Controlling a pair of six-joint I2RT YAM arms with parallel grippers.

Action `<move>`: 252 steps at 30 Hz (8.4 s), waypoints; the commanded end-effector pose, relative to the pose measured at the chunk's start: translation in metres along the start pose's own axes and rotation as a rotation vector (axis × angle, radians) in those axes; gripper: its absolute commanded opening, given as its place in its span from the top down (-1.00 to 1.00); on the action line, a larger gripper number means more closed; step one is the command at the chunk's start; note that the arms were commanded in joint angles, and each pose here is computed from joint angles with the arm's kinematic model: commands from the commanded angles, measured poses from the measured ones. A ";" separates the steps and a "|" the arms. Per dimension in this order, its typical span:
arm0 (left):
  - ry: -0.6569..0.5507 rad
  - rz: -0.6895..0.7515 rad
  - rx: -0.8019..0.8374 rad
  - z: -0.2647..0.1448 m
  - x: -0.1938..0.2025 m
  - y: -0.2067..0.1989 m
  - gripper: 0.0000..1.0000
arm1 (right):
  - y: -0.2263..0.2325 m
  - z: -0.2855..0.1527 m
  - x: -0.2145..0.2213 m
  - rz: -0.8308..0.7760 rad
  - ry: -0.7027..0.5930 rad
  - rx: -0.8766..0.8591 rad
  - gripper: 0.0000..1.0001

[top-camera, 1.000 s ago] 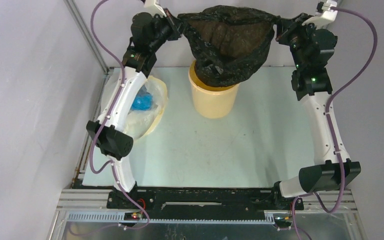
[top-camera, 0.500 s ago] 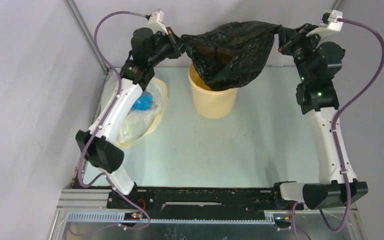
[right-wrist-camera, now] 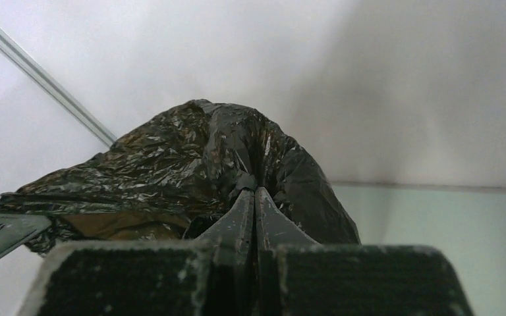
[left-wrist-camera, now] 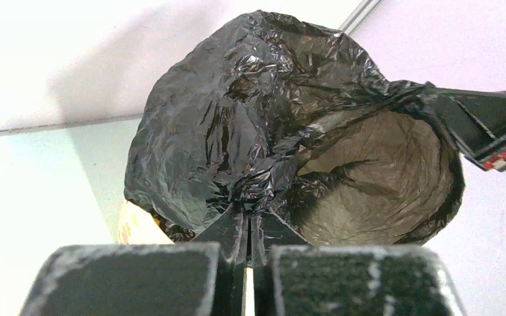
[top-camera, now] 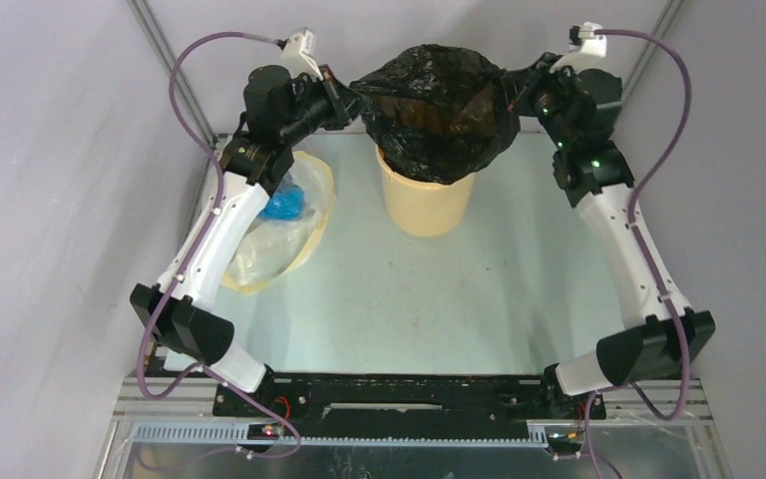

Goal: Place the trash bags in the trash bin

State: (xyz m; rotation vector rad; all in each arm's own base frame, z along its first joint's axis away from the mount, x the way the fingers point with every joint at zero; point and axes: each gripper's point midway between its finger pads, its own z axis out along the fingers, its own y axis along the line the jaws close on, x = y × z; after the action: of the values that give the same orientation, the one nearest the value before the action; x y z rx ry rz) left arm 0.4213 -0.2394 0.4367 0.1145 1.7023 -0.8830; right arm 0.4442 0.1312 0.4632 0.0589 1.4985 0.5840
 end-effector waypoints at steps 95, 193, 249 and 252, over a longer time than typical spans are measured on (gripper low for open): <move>0.487 0.213 -0.230 0.029 0.134 0.041 1.00 | 0.056 -0.039 0.276 -0.271 1.018 -0.070 1.00; 0.255 0.004 -0.127 -0.091 0.085 0.012 1.00 | 0.044 -0.041 0.162 -0.001 0.691 -0.019 1.00; 0.218 -0.092 -0.275 -0.080 0.075 0.086 1.00 | 0.008 -0.073 0.102 -0.054 0.592 0.057 -0.69; 0.216 -0.091 -0.272 -0.081 0.075 0.085 1.00 | 0.018 -0.086 0.112 -0.035 0.620 0.054 -0.76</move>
State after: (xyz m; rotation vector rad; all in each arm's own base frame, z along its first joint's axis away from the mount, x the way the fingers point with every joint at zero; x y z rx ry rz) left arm 0.3779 -0.1581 0.2989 -0.0655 2.1288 -0.6809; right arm 0.3728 0.1521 0.3697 -0.1084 2.0652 0.5190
